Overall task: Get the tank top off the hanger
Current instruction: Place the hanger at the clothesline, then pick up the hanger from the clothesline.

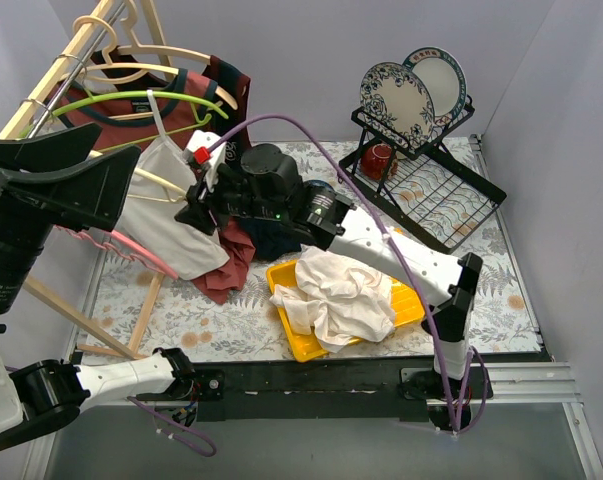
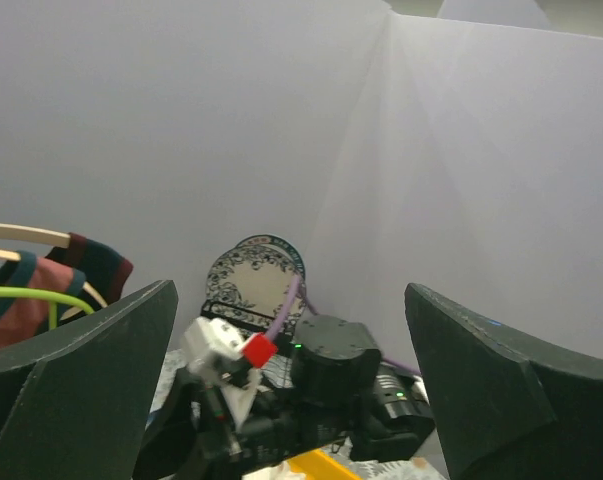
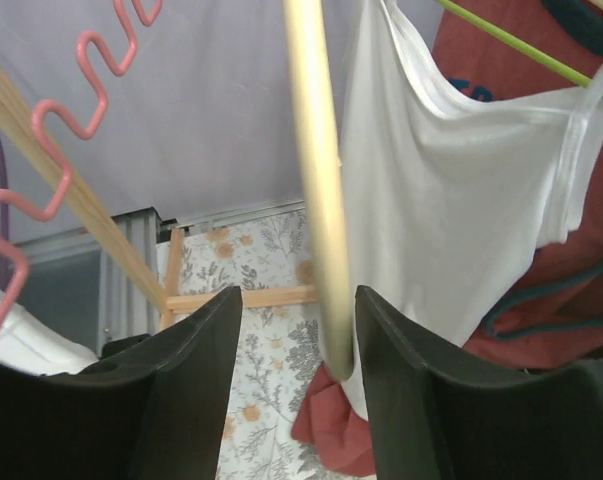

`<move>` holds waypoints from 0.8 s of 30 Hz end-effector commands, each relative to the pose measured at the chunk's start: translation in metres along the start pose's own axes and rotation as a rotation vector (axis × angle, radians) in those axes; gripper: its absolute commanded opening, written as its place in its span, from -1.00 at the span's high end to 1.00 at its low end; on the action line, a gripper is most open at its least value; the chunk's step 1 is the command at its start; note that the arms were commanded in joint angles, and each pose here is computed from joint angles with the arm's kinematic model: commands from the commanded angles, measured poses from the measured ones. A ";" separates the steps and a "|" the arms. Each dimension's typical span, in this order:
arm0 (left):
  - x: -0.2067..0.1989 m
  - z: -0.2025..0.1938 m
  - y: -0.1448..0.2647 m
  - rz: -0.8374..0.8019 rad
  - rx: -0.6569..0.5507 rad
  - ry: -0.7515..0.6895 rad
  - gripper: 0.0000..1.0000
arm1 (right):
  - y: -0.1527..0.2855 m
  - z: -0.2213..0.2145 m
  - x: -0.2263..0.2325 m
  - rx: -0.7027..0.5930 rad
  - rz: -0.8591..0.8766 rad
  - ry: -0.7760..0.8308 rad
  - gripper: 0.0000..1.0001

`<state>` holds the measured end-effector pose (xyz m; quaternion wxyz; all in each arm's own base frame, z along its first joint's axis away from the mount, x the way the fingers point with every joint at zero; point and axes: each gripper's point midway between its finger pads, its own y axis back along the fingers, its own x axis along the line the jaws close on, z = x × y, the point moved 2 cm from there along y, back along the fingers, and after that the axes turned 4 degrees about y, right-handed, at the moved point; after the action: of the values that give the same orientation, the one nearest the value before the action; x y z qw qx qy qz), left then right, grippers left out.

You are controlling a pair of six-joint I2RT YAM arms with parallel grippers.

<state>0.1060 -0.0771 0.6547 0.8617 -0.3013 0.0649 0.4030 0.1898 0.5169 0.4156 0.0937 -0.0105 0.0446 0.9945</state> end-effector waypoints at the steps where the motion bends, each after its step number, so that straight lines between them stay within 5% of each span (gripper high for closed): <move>1: 0.020 -0.021 -0.006 0.108 0.056 -0.082 -0.96 | 0.050 0.061 -0.008 -0.157 -0.050 0.031 -0.20; 5: 0.016 -0.021 -0.001 0.077 0.054 -0.058 -0.96 | 0.061 0.063 -0.031 -0.153 -0.043 0.028 -0.46; 24: 0.024 -0.046 -0.022 0.143 0.123 -0.106 -0.96 | 0.052 0.066 -0.129 -0.278 -0.016 0.225 -0.60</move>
<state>0.1336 -0.0859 0.6274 0.8474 -0.2460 0.0668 0.4658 0.3039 0.4437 0.4660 0.1227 -0.0643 -0.0413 0.9895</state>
